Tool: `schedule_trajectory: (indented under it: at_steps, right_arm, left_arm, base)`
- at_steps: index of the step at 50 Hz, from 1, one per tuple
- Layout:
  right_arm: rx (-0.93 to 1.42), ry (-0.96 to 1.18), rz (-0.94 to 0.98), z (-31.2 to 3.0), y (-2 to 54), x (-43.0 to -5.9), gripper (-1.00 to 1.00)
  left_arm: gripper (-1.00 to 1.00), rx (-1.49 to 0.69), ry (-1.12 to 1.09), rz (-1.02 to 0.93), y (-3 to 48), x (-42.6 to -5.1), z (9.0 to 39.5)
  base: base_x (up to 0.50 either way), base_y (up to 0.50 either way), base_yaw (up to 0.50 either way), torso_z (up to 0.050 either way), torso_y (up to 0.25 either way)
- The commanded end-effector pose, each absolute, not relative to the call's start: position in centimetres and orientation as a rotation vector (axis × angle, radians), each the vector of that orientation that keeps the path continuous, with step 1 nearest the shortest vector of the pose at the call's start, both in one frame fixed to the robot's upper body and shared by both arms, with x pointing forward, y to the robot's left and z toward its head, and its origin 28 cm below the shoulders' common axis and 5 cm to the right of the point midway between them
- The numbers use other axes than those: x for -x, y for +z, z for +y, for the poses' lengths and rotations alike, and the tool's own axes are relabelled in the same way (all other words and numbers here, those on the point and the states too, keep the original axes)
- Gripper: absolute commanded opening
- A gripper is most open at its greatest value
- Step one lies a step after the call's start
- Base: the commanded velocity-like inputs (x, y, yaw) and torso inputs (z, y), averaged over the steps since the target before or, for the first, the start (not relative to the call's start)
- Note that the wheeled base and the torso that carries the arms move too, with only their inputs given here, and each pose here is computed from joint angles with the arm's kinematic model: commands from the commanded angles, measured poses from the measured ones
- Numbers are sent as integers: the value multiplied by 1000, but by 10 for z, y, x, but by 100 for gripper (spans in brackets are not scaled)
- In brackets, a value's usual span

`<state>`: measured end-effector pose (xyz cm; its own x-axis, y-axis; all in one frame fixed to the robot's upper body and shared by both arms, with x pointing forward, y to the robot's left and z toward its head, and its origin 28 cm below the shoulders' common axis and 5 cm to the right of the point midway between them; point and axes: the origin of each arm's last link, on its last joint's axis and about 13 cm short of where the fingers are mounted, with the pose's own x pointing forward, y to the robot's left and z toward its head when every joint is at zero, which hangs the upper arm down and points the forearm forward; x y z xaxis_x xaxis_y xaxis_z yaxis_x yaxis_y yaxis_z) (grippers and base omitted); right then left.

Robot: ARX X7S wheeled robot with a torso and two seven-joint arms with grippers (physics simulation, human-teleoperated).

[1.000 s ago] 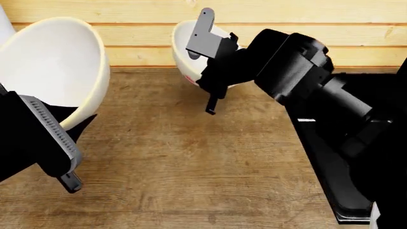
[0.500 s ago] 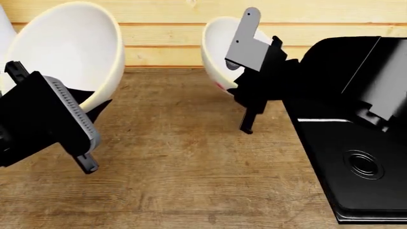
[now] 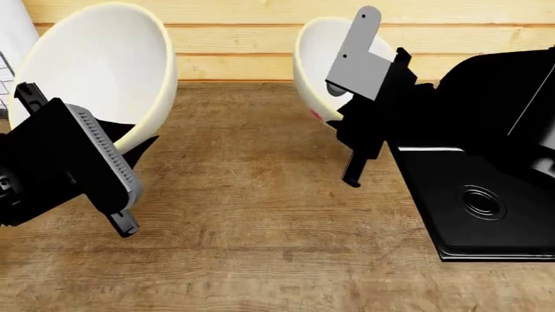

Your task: Stack the bowls in the sink.

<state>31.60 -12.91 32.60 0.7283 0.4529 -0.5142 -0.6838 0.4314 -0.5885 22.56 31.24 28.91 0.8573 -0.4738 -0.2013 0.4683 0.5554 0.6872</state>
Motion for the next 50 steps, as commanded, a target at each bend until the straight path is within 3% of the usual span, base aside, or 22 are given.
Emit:
schedule_trajectory:
  at_steps: [1,23,32,50]
  right_arm:
    - [883,694,272,-131,332,-313,-100]
    - [876,688,270,-132,332,-310,-100]
    - [858,683,268,-132,329,-309,-100]
    - [841,672,285,-135,325,-307,-100]
  left_arm:
    - [-100,-822,-534,-35,295,-223,313]
    - [-100,-824,-535,-40,296,-222,312]
    - [-100,-823,-536,-42,296,-223,312]
    - [-100,-823,-549,-46,295,-227,310]
  base:
    - [-309,0,0,0,0]
    - [-309,0,0,0,0]
    - [0,-7,0,0,0]
    - [1,-484,0,0,1]
